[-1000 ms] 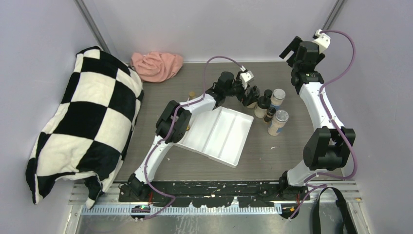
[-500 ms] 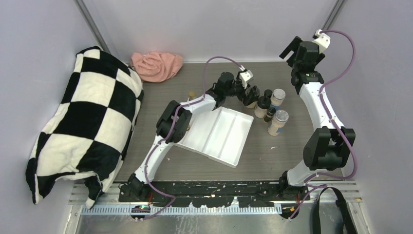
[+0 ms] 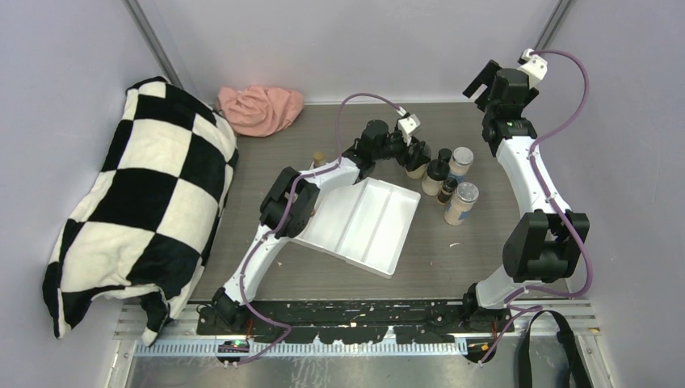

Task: Organize the condiment bottles
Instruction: Pick up the bottle from the center of the board.

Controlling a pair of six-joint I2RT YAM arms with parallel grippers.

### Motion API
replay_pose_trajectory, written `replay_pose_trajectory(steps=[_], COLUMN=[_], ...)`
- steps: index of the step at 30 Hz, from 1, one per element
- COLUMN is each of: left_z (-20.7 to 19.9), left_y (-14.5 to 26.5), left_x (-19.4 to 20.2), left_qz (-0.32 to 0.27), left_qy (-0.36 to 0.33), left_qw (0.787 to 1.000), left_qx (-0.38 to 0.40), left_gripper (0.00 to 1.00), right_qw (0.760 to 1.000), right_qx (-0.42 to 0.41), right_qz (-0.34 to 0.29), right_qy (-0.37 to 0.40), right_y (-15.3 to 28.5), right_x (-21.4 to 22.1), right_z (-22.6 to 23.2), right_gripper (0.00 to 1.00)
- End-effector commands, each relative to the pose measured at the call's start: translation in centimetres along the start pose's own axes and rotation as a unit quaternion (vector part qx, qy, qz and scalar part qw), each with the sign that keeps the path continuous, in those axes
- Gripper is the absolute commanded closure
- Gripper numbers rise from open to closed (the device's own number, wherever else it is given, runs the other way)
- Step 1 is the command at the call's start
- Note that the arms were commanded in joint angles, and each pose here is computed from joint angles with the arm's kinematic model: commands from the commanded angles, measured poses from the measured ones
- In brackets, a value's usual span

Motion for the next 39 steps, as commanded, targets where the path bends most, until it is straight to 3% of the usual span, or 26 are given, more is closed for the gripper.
replay_pose_trajectory(steps=[1, 16, 25, 28, 39], left_z=[-0.1, -0.4, -0.4, -0.5, -0.3], left_y=[-0.3, -0.4, -0.4, -0.4, 0.1], left_x=[-0.8, 0.2, 0.4, 0.4, 0.1], left_qz=[-0.025, -0.003, 0.007, 0.009, 0.005], left_qy=[-0.006, 0.002, 0.007, 0.009, 0.017], left_qw=[1.000, 1.000, 1.000, 1.000, 0.999], left_qx=[-0.004, -0.001, -0.006, -0.009, -0.037], left_gripper=[0.29, 0.32, 0.76, 0.98, 1.00], right_qw=[0.999, 0.999, 0.999, 0.999, 0.999], right_qx=[-0.023, -0.022, -0.022, -0.021, -0.022], right_qz=[-0.043, -0.043, -0.044, -0.043, -0.043], right_qy=[-0.009, -0.008, -0.007, -0.007, -0.007], right_y=[1.0, 1.0, 1.0, 1.0, 1.1], right_x=[-2.5, -2.2, -2.2, -2.1, -2.2], right_z=[1.1, 1.1, 1.2, 1.1, 1.2], right_gripper=[0.05, 0.05, 0.05, 0.05, 0.05])
Point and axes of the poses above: each gripper's point midway between its finger pads, its own y axis back along the fingers, its own z axis along the line the jaws close on, x = y × z, the point moved 8 cm from there along y, back along the fingers, and after that the axes turned 2 degrees about -y, right-handed, at the moved point
